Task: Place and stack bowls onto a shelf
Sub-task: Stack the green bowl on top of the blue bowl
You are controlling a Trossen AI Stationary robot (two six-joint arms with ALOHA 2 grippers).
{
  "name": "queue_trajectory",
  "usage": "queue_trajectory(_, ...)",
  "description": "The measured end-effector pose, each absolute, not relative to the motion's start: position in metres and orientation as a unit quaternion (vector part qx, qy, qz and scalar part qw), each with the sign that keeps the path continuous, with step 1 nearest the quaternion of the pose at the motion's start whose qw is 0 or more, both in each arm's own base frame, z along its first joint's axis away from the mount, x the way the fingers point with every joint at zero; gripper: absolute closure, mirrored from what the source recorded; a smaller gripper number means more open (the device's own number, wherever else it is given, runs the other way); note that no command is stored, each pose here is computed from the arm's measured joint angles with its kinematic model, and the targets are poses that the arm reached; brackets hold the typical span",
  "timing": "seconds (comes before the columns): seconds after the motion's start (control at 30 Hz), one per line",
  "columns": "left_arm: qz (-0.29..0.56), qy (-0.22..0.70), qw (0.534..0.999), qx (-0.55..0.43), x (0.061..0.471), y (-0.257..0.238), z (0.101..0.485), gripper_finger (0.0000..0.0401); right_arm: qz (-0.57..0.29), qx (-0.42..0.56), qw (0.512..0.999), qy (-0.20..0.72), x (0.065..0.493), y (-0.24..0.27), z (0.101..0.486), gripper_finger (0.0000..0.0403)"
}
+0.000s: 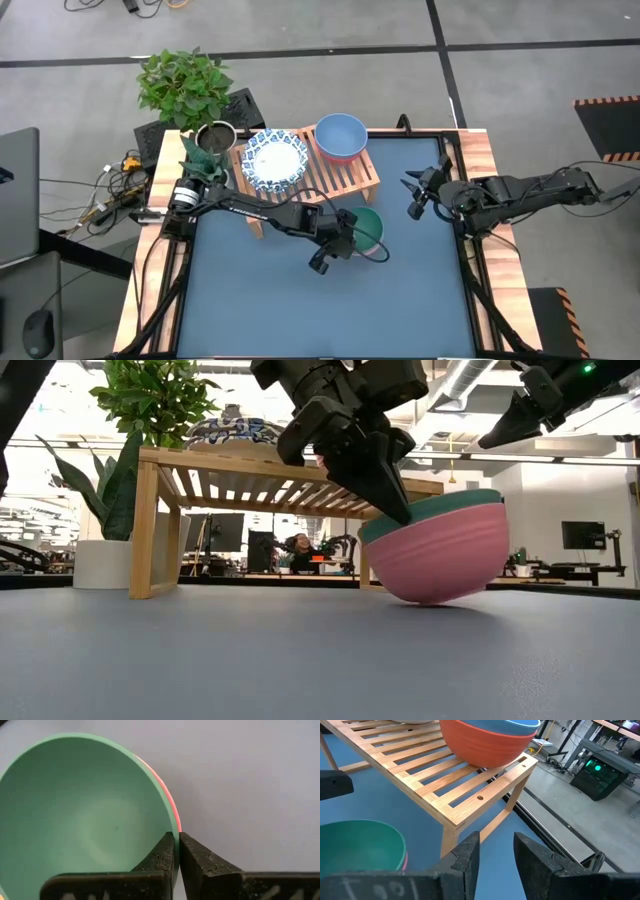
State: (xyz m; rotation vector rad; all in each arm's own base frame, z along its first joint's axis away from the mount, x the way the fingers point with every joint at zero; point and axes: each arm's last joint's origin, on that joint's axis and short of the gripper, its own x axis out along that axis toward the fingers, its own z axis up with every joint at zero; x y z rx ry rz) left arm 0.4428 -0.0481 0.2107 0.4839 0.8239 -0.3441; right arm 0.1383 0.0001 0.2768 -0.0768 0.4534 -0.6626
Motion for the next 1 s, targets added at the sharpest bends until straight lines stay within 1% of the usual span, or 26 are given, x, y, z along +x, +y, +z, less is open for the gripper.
queue_trajectory(0.23, -0.172, 0.384, 0.879, 0.223, 0.446, -0.061, 0.228, 0.0400, -0.323, -0.035, 0.920, 0.220, 0.138, 0.000, 0.277, 0.0258)
queue_trajectory(0.43, -0.183, 0.394, 0.872, 0.223, 0.444, -0.076, 0.252, 0.0400, -0.325, -0.030, 0.920, 0.218, 0.138, 0.000, 0.277, 0.0258)
queue_trajectory(0.53, -0.172, 0.407, 0.866, 0.234, 0.442, -0.080, 0.264, 0.0401, -0.325, -0.030, 0.920, 0.218, 0.138, 0.000, 0.277, 0.0258)
queue_trajectory(0.7, -0.161, 0.403, 0.866, 0.246, 0.439, -0.084, 0.302, 0.0401, -0.325, -0.029, 0.920, 0.217, 0.138, 0.000, 0.277, 0.0258)
queue_trajectory(0.83, -0.158, 0.382, 0.872, 0.264, 0.435, -0.085, 0.338, 0.0401, -0.325, -0.029, 0.920, 0.217, 0.138, 0.000, 0.277, 0.0258)
queue_trajectory(0.93, -0.124, 0.380, 0.871, 0.287, 0.426, -0.081, 0.368, 0.0401, -0.325, -0.029, 0.920, 0.218, 0.138, 0.000, 0.277, 0.0258)
queue_trajectory(1.0, -0.080, 0.376, 0.870, 0.307, 0.419, -0.075, 0.389, 0.0401, -0.325, -0.029, 0.920, 0.218, 0.138, 0.000, 0.277, 0.0258)
